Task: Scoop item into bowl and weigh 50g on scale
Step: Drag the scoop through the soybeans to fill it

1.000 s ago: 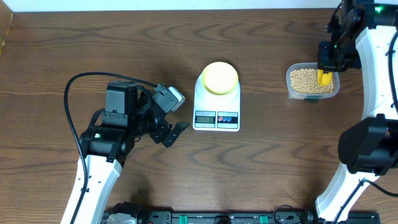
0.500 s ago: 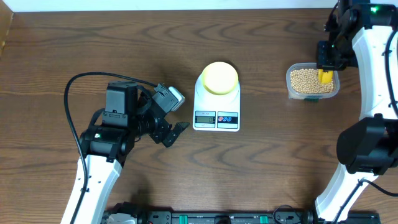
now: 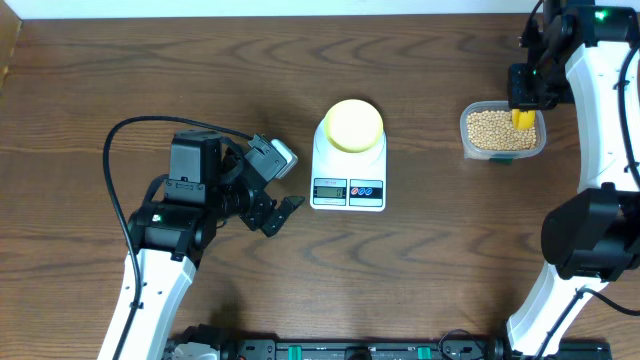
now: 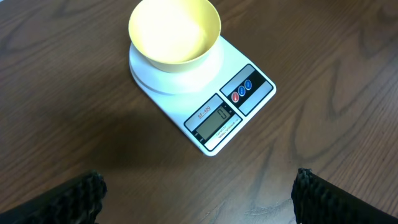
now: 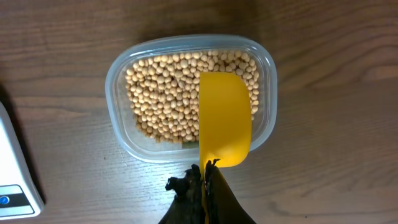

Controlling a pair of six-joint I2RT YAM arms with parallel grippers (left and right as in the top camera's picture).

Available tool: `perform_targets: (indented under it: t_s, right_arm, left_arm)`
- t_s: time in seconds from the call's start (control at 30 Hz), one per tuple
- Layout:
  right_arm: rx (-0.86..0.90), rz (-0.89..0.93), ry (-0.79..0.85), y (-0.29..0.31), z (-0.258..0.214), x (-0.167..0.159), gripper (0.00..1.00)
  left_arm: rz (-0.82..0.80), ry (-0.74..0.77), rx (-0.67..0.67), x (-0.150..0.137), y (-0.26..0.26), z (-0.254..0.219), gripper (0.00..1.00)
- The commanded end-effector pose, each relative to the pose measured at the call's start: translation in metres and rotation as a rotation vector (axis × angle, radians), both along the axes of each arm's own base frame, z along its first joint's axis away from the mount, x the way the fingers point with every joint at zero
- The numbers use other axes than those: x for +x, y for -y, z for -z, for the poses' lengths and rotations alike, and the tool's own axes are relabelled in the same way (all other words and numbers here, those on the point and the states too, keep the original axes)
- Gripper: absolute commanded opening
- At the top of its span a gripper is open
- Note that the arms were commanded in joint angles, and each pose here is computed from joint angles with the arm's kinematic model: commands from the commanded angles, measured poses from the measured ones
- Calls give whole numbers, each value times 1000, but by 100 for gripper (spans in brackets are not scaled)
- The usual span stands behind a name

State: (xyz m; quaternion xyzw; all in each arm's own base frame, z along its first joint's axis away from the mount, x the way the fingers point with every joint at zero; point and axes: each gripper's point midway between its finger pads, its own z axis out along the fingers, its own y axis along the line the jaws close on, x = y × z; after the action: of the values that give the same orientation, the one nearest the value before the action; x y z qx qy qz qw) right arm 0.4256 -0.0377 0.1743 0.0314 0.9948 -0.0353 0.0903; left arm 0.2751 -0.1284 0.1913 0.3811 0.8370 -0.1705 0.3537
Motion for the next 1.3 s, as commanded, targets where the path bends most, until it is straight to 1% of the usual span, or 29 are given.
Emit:
perform_targets:
  t_s: [0.0,0.2,0.43,0.57,0.8,0.97,1.27]
  right_arm:
    - [-10,-30,-32,0,7,-4,1]
    - [-19,-37,-47,1,14,-5,1]
    - [-66,-29,-65,10,35,-6,1]
    - [-86,-20,-45,13,34,-1,1]
    - [-137,-13,-50,22,33,-2,1]
    - [-138,-16,-36,22,35,2,1]
    - [-138,-25,-58,26,47,-2,1]
  left_arm:
    - [10,4,0,-1,0,0,97]
    - [10,4,0,-1,0,0,98]
    - [10,4,0,-1,0,0,97]
    - [10,4,0,-1,0,0,98]
    - [10,4,0,-1,0,0,98]
    - [10,3,0,-1,0,0,98]
    - [10,4,0,-1,0,0,98]
